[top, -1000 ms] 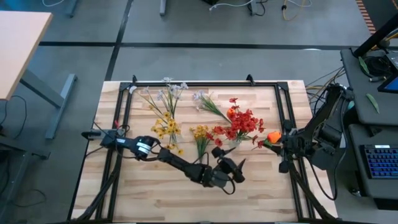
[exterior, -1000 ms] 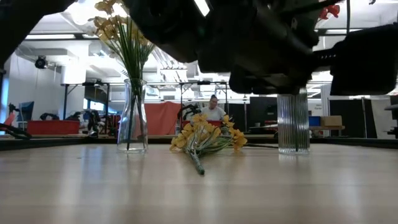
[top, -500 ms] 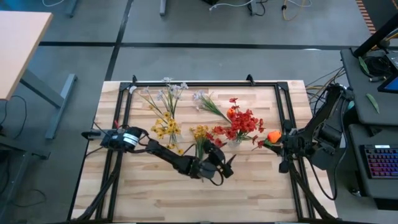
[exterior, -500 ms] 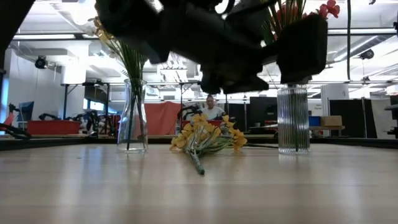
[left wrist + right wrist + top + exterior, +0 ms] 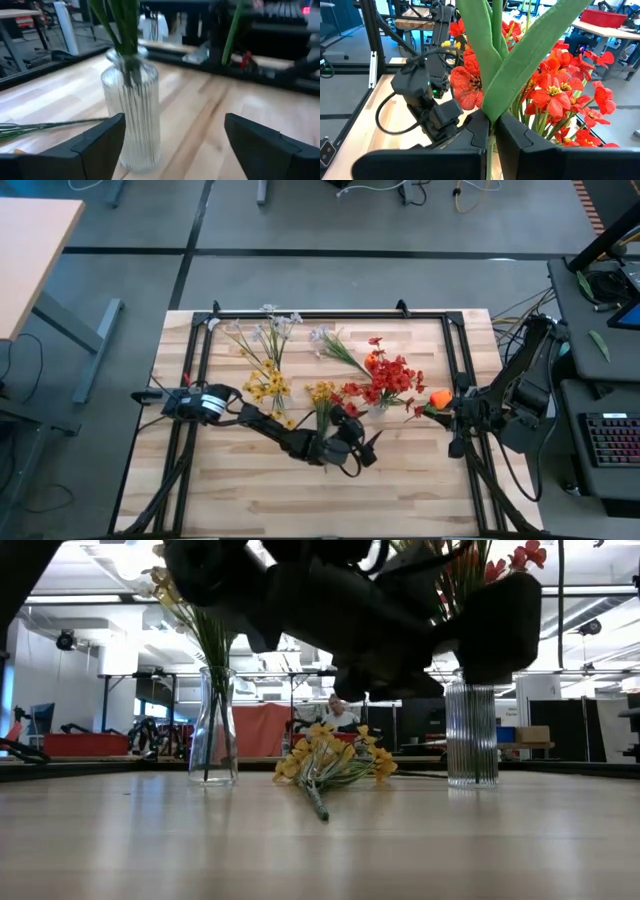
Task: Sort flowers into vase by color
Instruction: Put the orange flower into the right transparent vase
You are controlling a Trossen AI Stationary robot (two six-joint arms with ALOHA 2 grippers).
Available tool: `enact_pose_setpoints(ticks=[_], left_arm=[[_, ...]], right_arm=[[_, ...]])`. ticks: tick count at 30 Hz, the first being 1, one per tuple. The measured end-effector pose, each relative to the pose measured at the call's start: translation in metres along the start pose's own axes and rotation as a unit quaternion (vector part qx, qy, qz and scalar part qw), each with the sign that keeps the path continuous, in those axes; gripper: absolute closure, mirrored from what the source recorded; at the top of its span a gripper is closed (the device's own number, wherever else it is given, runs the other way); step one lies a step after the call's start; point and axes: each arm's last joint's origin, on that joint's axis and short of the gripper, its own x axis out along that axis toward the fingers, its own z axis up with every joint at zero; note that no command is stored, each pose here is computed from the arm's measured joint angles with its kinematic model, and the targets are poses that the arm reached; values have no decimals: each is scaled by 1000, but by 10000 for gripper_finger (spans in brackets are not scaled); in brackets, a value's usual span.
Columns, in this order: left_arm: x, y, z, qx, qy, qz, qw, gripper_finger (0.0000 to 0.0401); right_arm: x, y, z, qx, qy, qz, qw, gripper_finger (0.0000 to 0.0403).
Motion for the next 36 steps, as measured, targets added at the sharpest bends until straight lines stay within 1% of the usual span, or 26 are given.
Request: enact_pose_setpoints(ticks=[2, 5, 9, 10, 13, 19, 21, 23, 25, 27, 32, 36], left_arm=[[2, 0, 1, 14, 11, 3, 1000, 62], [3, -2, 5, 26, 7, 8, 1000, 35], [2, 1, 5, 8, -6, 70, 997, 8], [2, 2, 3, 3, -4, 73, 997, 5], [7, 3, -4, -2, 4, 48, 999, 4], [22, 8, -18, -32, -16, 45, 998, 11], [26, 11, -22, -33, -17, 45, 998, 11], [31, 14, -24, -26, -18, 40, 999, 11], [35, 15, -26, -17, -20, 22, 999, 11], [39, 14, -27, -19, -26, 18, 999, 11], [47, 13, -26, -7, -32, 21, 999, 11], [52, 16, -25, -2, -34, 30, 999, 11]], right_arm=[[0, 0, 0, 0, 0, 0, 1000, 390], [0, 0, 0, 0, 0, 0, 1000, 390], [0, 0, 0, 0, 0, 0, 1000, 390], [0, 0, 0, 0, 0, 0, 1000, 390], [0, 0, 0, -1, 0, 0, 1000, 390], [0, 0, 0, -4, 0, -1, 1000, 390], [0, 0, 0, -4, 0, -1, 1000, 390], [0, 0, 0, -4, 0, -1, 1000, 390], [0, 0, 0, -4, 0, -1, 1000, 390], [0, 0, 0, -4, 0, -1, 1000, 390], [0, 0, 0, 0, 0, -1, 1000, 390], [0, 0, 0, 4, 0, -1, 1000, 390]])
